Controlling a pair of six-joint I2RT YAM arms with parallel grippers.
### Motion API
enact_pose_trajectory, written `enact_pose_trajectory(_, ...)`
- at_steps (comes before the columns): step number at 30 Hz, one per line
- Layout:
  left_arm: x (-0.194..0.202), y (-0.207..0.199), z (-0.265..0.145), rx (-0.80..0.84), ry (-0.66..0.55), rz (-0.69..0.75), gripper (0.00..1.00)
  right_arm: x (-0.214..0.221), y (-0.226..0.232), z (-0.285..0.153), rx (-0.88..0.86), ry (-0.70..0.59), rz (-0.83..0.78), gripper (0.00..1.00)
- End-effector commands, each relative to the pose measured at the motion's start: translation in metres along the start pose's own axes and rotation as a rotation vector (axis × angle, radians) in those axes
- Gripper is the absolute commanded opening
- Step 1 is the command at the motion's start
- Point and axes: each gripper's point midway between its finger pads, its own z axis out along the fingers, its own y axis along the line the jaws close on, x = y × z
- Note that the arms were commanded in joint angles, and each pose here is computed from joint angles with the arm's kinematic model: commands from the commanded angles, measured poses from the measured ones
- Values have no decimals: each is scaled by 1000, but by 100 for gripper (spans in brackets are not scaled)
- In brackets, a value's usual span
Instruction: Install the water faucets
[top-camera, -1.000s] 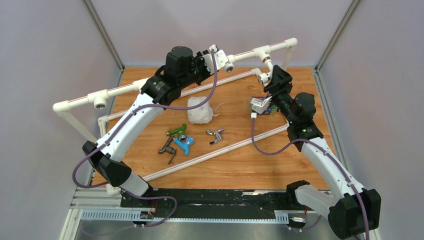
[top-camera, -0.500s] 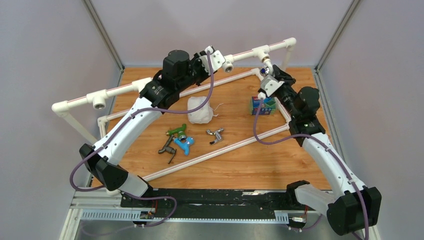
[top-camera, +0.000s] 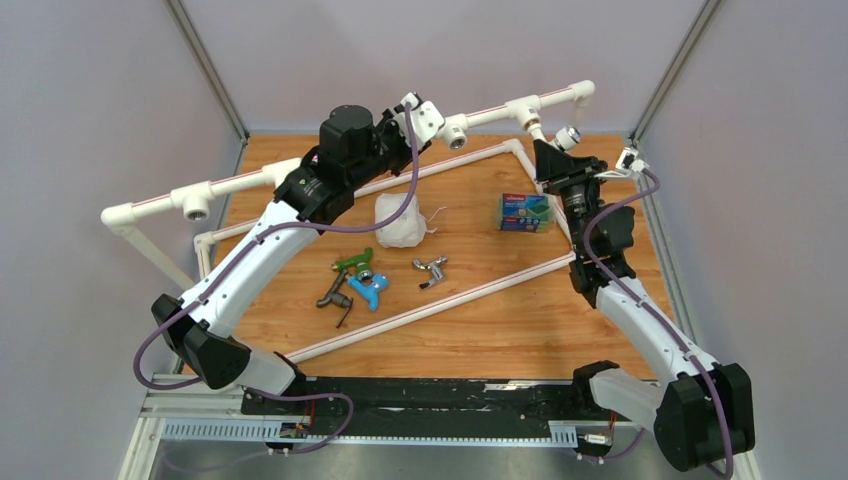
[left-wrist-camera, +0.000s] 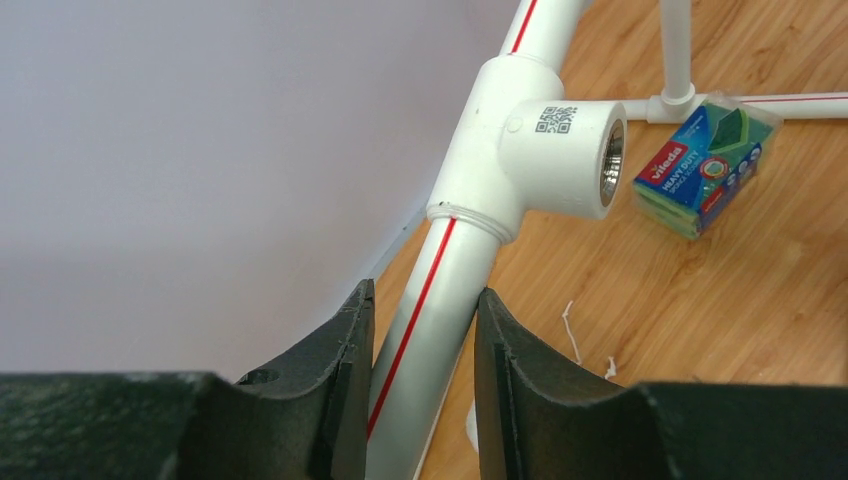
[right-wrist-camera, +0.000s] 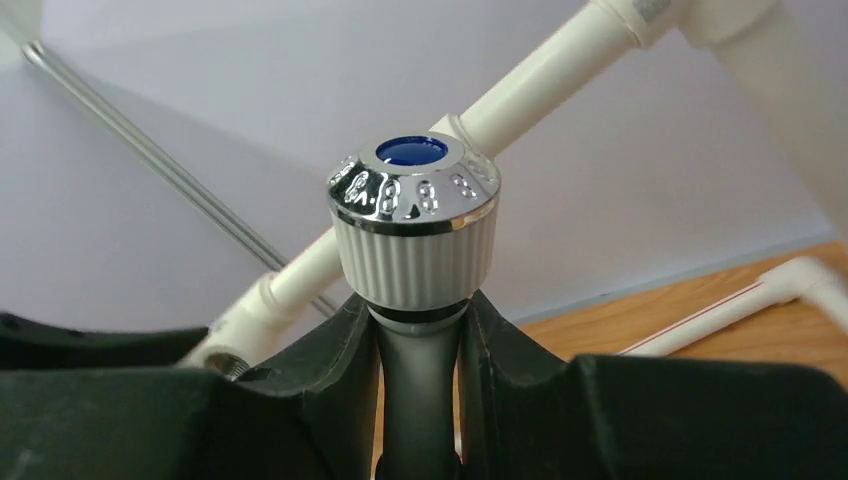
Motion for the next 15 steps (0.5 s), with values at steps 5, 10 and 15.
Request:
enact_pose_trajectory(5,34,-31,-4,46,133,-229,0,-15,-7,1,190,-134,847,9)
enact_pose_trajectory(10,38,-24,-6,4,156,-228,0,-23,-9,-8,216,-144,729,99)
enact_pose_trajectory(15,41,-17,-6,-32,179,-235,0,-35,-18,-36,219,-201,557,100)
